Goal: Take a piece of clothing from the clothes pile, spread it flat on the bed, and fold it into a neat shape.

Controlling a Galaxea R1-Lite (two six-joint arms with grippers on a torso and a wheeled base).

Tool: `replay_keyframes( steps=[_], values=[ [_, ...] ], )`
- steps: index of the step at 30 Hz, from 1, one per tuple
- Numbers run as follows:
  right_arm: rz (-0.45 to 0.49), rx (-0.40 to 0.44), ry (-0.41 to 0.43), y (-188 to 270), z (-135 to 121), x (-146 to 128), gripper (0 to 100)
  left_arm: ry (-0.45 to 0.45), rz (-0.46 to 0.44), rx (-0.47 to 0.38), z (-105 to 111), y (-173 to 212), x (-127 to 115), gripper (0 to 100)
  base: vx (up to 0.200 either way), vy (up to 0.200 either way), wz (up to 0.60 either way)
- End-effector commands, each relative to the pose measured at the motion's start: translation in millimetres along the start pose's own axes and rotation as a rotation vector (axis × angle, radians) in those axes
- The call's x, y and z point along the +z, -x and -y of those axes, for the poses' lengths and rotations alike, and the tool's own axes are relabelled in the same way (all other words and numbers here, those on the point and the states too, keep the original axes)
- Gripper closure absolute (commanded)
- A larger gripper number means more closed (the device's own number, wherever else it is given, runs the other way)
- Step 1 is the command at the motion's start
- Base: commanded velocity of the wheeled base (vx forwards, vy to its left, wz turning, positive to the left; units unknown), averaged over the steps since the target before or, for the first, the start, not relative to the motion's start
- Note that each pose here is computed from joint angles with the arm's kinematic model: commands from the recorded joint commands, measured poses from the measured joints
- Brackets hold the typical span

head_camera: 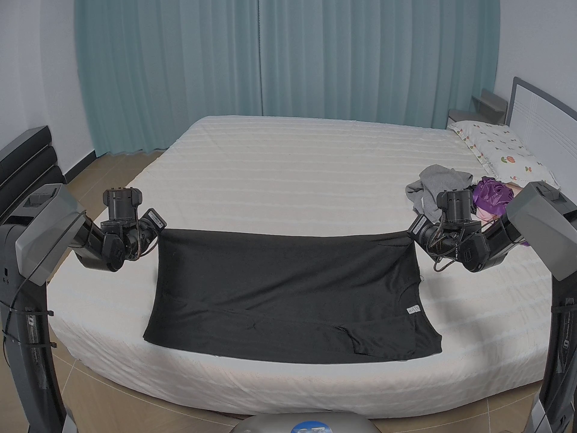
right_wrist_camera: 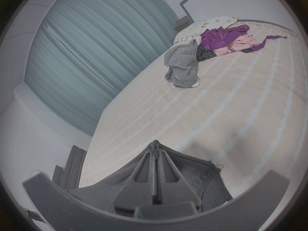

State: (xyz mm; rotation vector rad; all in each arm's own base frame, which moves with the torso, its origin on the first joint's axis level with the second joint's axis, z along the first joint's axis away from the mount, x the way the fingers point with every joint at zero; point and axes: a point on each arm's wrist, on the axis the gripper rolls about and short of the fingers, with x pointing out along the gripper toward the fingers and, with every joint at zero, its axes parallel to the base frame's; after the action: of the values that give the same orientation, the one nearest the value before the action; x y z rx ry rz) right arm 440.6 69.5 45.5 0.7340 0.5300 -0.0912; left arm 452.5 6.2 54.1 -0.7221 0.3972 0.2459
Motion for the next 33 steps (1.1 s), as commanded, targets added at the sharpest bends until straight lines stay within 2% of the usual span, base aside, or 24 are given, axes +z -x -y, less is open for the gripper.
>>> replay_keyframes(
  steps=[1,12,17,21,26,33],
  values=[
    [-0.013,-0.007,0.004,-5.2,4.4,-5.3,100,0.004,0.014,0.0,-1.6,-2.9,4.6,100,0.0,0.0,0.0],
    [-0.008,0.007,0.005,-4.5,2.3,-3.5,100,0.005,0.014,0.009,-4.8,-3.0,6.3,100,0.0,0.0,0.0],
    [-0.029,-0.013,0.01,-2.7,6.5,-6.6,100,-0.001,-0.007,0.025,-9.5,-5.9,-1.1,100,0.0,0.0,0.0],
    [-0.056,-0.036,0.041,1.1,13.9,-12.7,100,-0.009,-0.032,0.045,-15.1,-2.7,-6.9,100,0.0,0.0,0.0],
    [-0.116,-0.068,0.09,13.0,26.4,-25.7,100,-0.078,-0.086,0.087,-28.3,7.2,-18.6,100,0.0,0.0,0.0],
    [-0.197,-0.104,0.154,26.5,41.7,-44.5,100,-0.088,-0.119,0.114,-37.5,20.7,-23.0,100,0.0,0.0,0.0]
  ],
)
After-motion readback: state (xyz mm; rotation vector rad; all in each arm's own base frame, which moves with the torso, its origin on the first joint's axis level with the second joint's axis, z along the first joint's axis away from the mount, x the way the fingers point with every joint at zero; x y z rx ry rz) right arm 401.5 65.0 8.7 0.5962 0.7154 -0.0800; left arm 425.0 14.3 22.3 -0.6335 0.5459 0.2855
